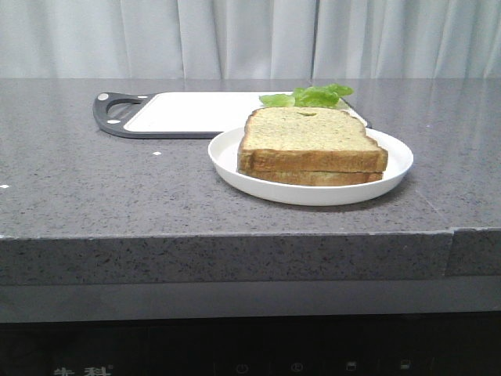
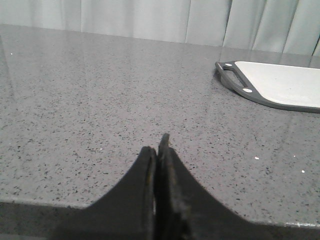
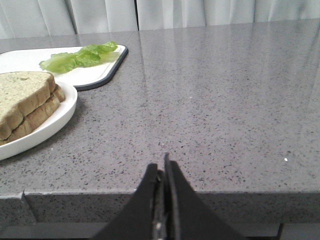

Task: Left arm grabs bread, right arm adds lettuce

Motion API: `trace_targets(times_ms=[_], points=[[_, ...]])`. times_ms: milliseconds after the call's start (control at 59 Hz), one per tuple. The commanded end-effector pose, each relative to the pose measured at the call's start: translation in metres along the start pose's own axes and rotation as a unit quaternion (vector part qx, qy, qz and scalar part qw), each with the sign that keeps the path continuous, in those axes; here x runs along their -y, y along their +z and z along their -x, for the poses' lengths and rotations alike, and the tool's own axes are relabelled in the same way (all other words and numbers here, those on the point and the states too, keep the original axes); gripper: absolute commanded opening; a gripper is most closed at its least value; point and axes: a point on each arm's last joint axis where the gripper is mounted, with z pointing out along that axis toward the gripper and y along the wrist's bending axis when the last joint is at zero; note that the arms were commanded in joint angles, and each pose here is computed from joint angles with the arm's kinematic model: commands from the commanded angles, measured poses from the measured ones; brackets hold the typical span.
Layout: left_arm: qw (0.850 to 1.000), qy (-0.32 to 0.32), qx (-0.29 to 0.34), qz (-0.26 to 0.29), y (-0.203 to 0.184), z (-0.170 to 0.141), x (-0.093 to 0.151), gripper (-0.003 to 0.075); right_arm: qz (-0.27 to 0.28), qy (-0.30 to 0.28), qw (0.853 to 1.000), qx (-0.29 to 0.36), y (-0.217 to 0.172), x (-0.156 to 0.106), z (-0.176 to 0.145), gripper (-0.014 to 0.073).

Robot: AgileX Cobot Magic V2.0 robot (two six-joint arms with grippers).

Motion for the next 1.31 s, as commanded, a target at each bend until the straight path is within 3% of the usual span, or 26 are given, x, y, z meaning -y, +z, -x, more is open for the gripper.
trace_targets(times_ms=[0, 1017, 1288], points=[[0.999, -0.007, 0.048, -0.004, -0.001, 0.007, 0.000, -0.0021, -0.006, -0.007, 0.999, 0.047, -0.002, 0.001, 0.008, -0.0061], [0.999, -0.007, 0.050, -0.004, -0.001, 0.007, 0.000, -0.0021, -0.006, -0.007, 0.999, 0.047, -0.002, 0.001, 0.008, -0.0061], [0.995, -0.007, 0.096, -0.004, -0.003, 0.017, 0.000, -0.0021, -0.008, -0.007, 0.998, 0.069, -0.003, 0.001, 0.013, -0.0061]])
